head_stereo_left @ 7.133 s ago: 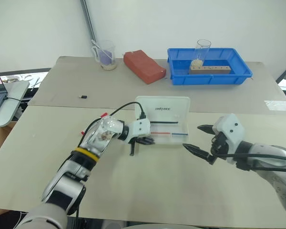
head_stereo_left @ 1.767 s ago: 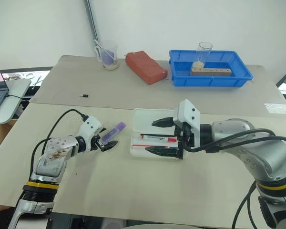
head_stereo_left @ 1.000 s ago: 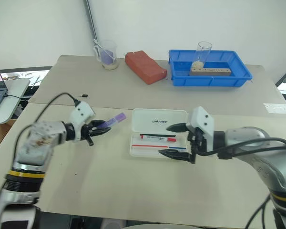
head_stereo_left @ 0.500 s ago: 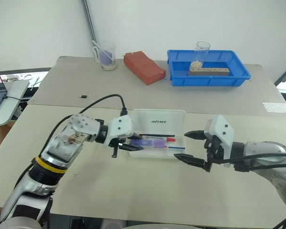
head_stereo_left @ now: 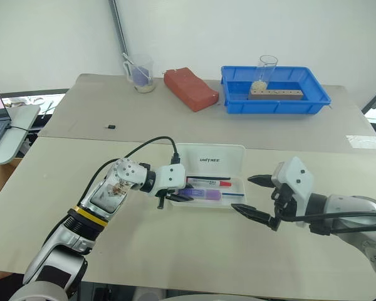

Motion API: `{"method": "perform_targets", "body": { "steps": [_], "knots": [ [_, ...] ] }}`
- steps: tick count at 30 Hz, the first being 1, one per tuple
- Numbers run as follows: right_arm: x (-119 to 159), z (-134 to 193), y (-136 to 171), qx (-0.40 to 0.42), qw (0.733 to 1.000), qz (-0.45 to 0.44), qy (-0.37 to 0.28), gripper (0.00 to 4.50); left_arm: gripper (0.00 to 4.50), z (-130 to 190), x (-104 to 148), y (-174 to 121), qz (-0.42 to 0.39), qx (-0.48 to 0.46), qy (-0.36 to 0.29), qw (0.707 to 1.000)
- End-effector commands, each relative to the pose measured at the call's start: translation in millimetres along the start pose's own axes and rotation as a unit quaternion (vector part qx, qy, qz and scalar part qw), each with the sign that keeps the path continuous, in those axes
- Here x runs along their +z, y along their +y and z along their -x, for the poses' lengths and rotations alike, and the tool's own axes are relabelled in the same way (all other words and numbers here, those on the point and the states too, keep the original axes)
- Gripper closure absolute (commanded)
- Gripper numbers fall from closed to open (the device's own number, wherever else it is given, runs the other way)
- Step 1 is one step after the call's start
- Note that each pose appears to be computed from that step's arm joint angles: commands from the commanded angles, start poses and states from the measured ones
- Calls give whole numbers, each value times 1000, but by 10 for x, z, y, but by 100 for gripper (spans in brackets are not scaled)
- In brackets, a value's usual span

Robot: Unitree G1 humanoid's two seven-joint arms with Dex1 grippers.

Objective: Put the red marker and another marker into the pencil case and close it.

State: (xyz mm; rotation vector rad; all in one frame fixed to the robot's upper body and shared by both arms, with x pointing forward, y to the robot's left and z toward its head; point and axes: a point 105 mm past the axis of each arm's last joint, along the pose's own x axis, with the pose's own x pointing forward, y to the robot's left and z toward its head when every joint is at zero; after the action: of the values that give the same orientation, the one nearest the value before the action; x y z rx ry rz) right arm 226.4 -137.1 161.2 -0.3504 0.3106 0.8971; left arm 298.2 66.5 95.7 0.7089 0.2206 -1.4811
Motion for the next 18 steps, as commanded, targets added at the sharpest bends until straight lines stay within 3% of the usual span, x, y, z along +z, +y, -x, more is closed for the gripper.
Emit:
{"method": "perform_targets", "body": {
  "steps": [1, 3, 10, 18],
  "knots": [
    [78, 50, -2, -10, 1000, 13, -9, 0, 356, 16, 119, 67, -23, 6, -11, 1000],
    [80, 54, -4, -10, 1000, 12, -9, 0, 356, 13, 122, 62, -21, 5, -12, 1000],
    [57, 68, -45, -15, 1000, 6, -6, 0, 23, 61, 155, 25, -16, 0, -16, 1000],
    [-86, 216, -341, -49, 998, 15, 29, 0, 11, 442, 446, 31, -51, -1, -39, 998]
  ]
}}
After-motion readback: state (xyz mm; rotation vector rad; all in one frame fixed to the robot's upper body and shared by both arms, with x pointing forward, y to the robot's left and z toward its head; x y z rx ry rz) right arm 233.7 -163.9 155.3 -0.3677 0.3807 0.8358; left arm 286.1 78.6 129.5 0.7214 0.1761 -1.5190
